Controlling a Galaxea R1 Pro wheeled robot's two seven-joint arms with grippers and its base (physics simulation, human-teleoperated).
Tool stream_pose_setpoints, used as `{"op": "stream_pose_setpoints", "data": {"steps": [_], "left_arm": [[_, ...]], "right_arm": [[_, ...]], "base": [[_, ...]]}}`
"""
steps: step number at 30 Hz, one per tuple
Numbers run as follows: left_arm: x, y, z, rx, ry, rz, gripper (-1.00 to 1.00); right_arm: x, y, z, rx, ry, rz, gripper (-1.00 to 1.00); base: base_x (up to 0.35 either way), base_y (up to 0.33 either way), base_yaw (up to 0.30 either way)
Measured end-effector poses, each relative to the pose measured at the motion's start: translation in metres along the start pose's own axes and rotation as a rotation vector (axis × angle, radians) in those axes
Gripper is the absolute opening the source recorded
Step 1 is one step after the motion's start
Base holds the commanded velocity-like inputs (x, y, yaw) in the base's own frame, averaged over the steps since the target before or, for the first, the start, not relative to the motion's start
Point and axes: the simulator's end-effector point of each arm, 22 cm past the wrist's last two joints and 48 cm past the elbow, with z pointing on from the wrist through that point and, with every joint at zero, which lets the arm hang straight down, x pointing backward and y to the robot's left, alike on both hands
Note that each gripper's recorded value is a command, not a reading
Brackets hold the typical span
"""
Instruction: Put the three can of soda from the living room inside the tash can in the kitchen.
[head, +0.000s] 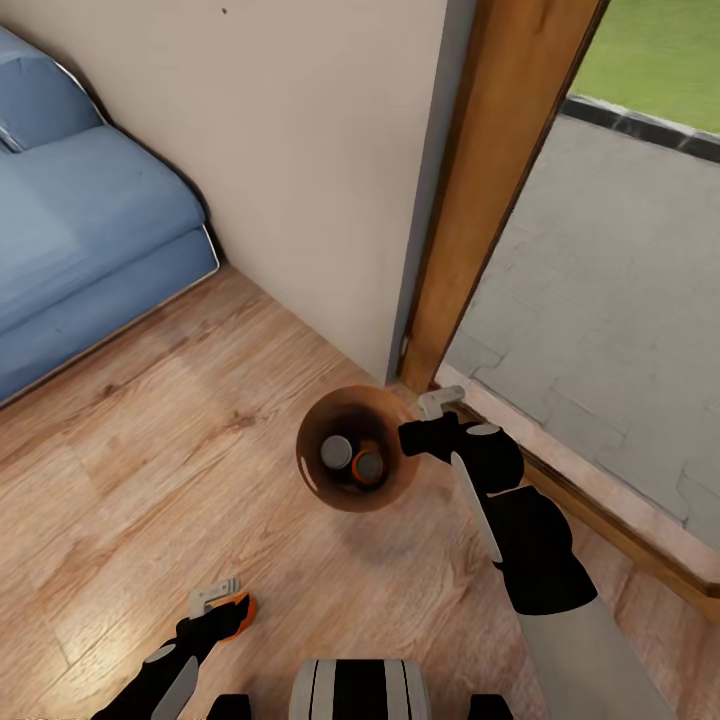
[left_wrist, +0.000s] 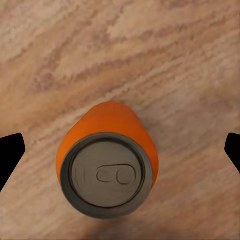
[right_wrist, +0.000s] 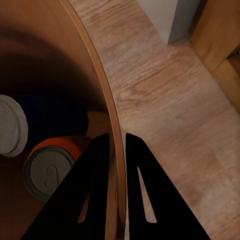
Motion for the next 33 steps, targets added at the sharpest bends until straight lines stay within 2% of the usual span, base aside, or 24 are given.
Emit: {"op": "stream_pose_setpoints", "data": {"steps": [33], "left_arm": [[0.017,0.004,0.011,-0.008,0.028,0.001,1.00]], "right_arm": [[0.019,0.000,0.017,-0.007,0.028,0.005,-1.00]], "base": [[0.000,0.000,0.000]]}}
